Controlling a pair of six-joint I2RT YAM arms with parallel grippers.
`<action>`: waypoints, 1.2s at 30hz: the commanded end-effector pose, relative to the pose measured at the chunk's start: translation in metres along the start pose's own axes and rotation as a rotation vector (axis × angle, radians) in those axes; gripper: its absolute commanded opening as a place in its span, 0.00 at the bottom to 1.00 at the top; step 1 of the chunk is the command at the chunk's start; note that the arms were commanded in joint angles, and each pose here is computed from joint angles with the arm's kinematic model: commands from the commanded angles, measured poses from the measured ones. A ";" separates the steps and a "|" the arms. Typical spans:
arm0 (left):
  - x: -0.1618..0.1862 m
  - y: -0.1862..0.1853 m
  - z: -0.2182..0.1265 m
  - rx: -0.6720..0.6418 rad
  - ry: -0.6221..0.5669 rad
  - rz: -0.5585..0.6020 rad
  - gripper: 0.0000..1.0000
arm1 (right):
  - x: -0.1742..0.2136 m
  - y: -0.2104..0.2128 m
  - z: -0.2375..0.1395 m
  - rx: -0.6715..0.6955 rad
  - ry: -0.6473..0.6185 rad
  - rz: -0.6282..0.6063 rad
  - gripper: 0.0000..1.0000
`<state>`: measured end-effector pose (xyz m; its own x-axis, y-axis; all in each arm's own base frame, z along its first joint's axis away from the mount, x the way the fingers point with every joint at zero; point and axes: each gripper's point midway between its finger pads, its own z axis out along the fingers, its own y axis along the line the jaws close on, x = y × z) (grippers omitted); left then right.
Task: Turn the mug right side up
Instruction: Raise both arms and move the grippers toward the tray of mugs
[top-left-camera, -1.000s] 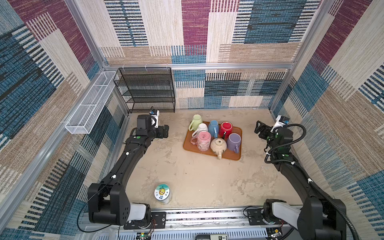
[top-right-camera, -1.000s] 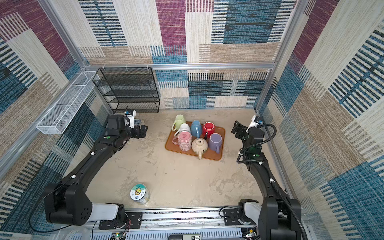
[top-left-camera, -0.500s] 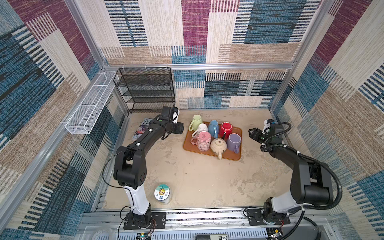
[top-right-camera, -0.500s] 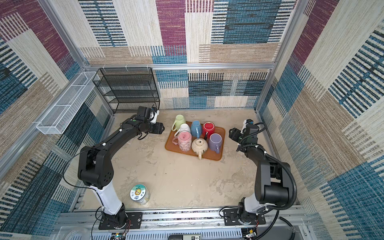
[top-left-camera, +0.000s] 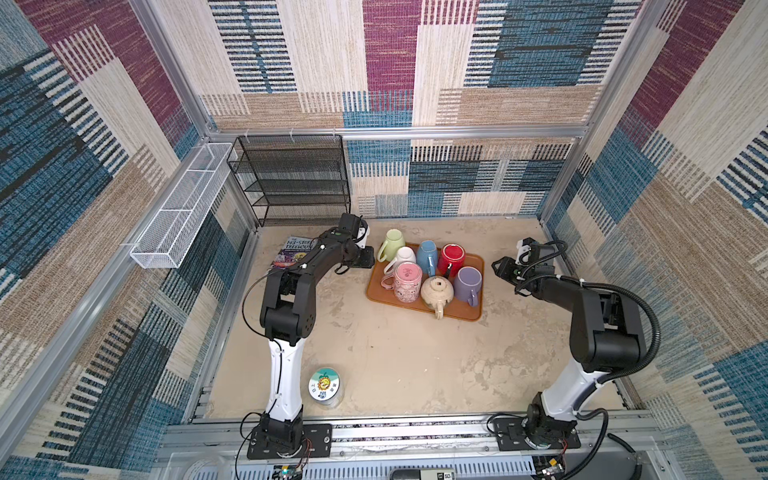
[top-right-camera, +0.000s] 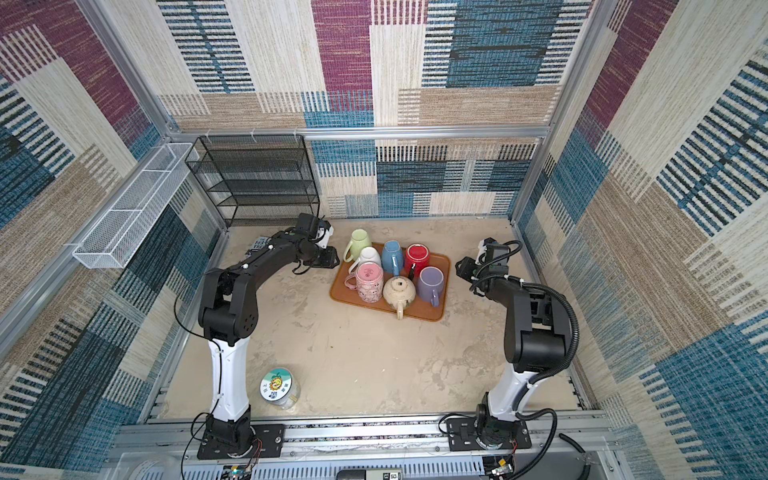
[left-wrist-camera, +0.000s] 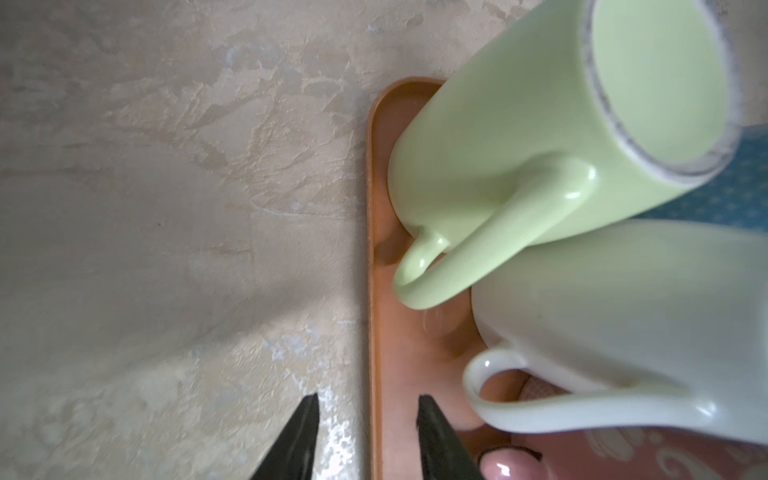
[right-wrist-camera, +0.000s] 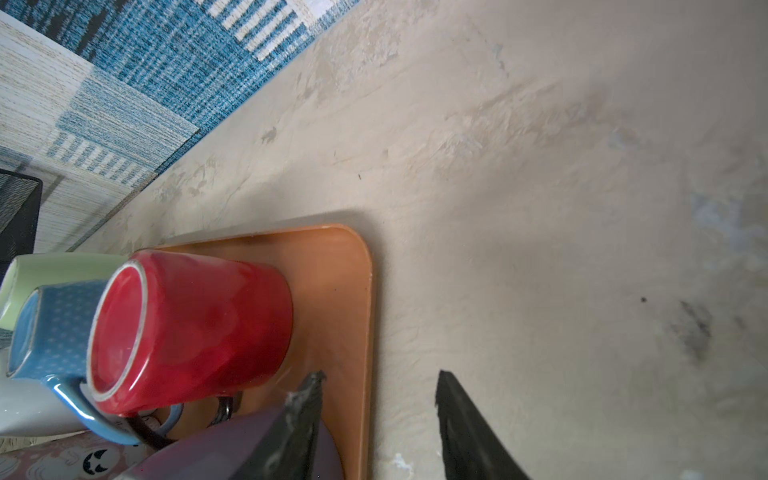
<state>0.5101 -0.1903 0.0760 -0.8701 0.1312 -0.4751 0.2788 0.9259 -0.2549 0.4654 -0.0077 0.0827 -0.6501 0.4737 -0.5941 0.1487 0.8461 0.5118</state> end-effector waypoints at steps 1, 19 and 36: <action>0.003 -0.005 0.008 0.035 0.025 -0.019 0.40 | 0.001 0.004 0.007 -0.030 0.027 -0.003 0.45; 0.002 0.004 0.040 0.010 0.083 -0.027 0.28 | 0.016 0.010 0.039 0.005 0.132 -0.034 0.41; 0.006 -0.003 0.055 0.011 0.108 -0.020 0.12 | 0.031 0.000 0.065 0.039 0.210 -0.047 0.33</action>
<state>0.5321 -0.2125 0.0331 -0.8977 0.1598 -0.4107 0.2862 0.9200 -0.2676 0.4998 0.0221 0.0352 -0.7741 0.3852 -0.5023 0.1217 0.8693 0.4791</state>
